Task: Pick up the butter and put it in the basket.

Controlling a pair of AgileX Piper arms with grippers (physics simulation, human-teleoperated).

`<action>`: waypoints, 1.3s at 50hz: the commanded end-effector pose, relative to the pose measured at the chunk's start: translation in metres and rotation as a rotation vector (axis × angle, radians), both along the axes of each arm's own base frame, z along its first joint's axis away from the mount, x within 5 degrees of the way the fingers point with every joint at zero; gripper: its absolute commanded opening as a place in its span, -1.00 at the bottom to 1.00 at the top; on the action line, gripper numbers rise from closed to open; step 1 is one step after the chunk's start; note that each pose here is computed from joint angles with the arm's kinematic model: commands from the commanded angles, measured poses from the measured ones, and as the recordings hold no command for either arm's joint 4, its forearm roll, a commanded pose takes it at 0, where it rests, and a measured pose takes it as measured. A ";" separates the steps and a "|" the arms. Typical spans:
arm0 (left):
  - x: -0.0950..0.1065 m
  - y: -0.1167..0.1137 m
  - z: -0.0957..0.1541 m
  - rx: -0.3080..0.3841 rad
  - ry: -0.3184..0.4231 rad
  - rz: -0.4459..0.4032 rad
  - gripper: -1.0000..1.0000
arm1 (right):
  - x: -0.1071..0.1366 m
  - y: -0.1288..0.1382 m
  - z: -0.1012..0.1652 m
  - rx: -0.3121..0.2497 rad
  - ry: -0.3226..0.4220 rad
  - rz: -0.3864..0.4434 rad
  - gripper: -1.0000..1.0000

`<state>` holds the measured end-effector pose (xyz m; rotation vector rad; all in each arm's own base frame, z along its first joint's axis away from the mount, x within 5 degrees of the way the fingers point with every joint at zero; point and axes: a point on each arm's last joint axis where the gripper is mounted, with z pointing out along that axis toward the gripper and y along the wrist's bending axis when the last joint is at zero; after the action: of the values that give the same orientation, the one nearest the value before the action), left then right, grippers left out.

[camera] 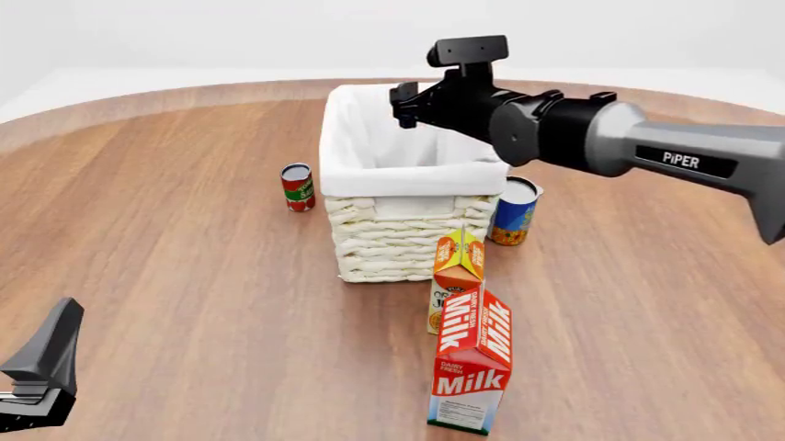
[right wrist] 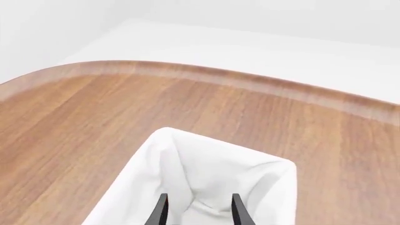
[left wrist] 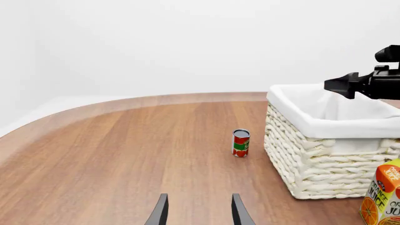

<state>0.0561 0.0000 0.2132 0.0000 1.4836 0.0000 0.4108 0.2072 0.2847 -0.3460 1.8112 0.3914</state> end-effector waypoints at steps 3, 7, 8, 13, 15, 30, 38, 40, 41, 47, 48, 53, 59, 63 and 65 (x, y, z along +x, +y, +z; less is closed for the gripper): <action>0.000 0.000 0.000 0.000 0.000 0.000 1.00 | -0.003 -0.003 0.003 0.001 -0.007 -0.003 1.00; 0.000 0.000 0.000 0.000 0.000 0.000 1.00 | -0.005 -0.003 0.007 0.000 -0.015 0.001 1.00; 0.000 0.000 0.000 0.000 0.000 0.000 1.00 | -0.005 -0.004 0.008 -0.001 -0.017 0.001 1.00; 0.000 0.000 0.000 0.000 0.000 0.000 1.00 | -0.007 -0.003 0.011 0.005 -0.022 0.002 1.00; 0.000 0.000 0.000 0.000 0.000 0.000 1.00 | -0.007 -0.003 0.012 0.001 -0.024 0.004 1.00; 0.000 0.000 0.000 0.000 0.000 0.000 1.00 | -0.016 0.000 0.019 0.021 -0.042 0.016 1.00; 0.000 0.000 0.000 0.000 0.000 0.000 1.00 | -0.019 -0.002 0.018 0.024 -0.048 0.015 1.00; 0.000 0.000 0.000 0.000 0.000 0.000 1.00 | -0.020 -0.003 0.018 0.028 -0.051 0.015 1.00; 0.000 0.000 0.000 0.000 0.000 0.000 1.00 | -0.021 -0.002 0.018 0.029 -0.051 0.017 1.00; 0.000 0.000 0.000 0.000 0.000 0.000 1.00 | -0.026 -0.004 0.019 0.029 -0.076 0.021 1.00; 0.000 0.000 0.000 0.000 0.000 0.000 1.00 | -0.029 -0.005 0.019 0.031 -0.083 0.023 1.00; 0.000 0.000 0.000 0.000 0.000 0.000 1.00 | -0.058 -0.022 0.042 0.037 -0.217 0.025 1.00; 0.000 0.000 0.000 0.000 0.000 0.000 1.00 | -0.161 -0.072 0.081 0.094 -0.493 0.029 1.00; 0.000 0.000 0.000 0.000 0.000 0.000 1.00 | -0.218 -0.112 0.085 0.103 -0.635 -0.019 1.00; 0.000 0.000 0.000 0.000 0.000 0.000 1.00 | -0.261 -0.144 0.078 0.156 -0.677 -0.077 1.00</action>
<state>0.0561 0.0000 0.2132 0.0000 1.4836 0.0000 0.2771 0.1411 0.3623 -0.3517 1.3999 0.3698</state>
